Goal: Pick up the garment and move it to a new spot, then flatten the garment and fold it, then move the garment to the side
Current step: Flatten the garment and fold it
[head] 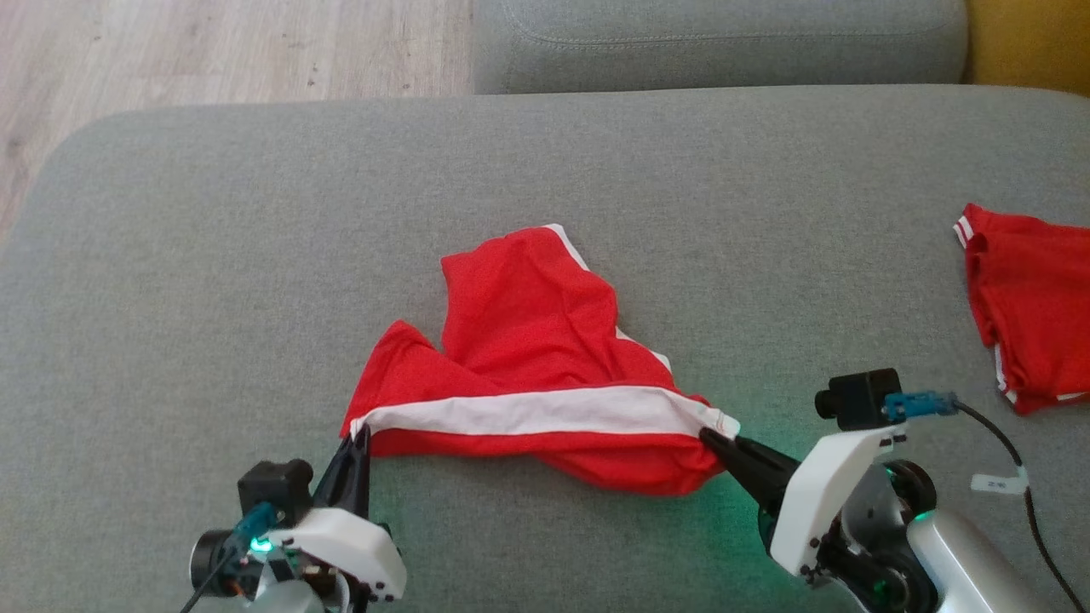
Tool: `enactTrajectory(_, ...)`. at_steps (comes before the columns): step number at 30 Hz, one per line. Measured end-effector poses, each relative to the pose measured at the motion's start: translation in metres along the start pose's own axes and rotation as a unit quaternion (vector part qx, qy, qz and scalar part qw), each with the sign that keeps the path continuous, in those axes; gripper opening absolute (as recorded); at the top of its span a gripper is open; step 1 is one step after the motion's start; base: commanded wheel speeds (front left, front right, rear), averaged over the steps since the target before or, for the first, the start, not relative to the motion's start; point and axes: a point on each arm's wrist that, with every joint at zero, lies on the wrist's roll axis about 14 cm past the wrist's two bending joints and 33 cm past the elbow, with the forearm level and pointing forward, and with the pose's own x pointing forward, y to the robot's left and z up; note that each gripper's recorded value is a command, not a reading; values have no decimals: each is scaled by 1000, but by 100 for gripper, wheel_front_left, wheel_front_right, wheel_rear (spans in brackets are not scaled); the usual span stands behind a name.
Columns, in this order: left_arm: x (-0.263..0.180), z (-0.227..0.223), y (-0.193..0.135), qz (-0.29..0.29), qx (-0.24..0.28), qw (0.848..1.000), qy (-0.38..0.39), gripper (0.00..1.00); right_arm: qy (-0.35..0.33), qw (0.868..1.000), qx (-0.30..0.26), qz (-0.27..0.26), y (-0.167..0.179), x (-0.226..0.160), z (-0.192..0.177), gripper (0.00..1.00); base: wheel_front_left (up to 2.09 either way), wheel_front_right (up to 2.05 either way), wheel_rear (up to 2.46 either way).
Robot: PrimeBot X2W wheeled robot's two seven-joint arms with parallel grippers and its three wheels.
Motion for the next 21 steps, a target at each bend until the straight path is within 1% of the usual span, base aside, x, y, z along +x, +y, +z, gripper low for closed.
enactTrajectory(1,0,0,0,-1,1,1000,0,0,-2,1000,-1,1,1,0,1,4,0,0,0)
enactTrajectory(2,-1,0,-1,-1,1,1000,-1,0,-8,1000,-3,3,2,-1,3,0,0,0,0)
enactTrajectory(7,-3,4,-1,-3,4,1000,-7,0,-45,999,-10,8,7,-4,17,0,0,0,0)
enactTrajectory(14,-9,36,-12,-20,11,997,-68,0,-130,991,-39,19,22,-18,55,0,0,0,0)
enactTrajectory(17,-16,64,-19,-31,27,993,-115,0,-175,982,-63,23,30,-31,77,0,0,0,0)
enactTrajectory(21,-31,110,-32,-53,55,980,-185,0,-239,965,-102,20,38,-58,110,0,0,0,0)
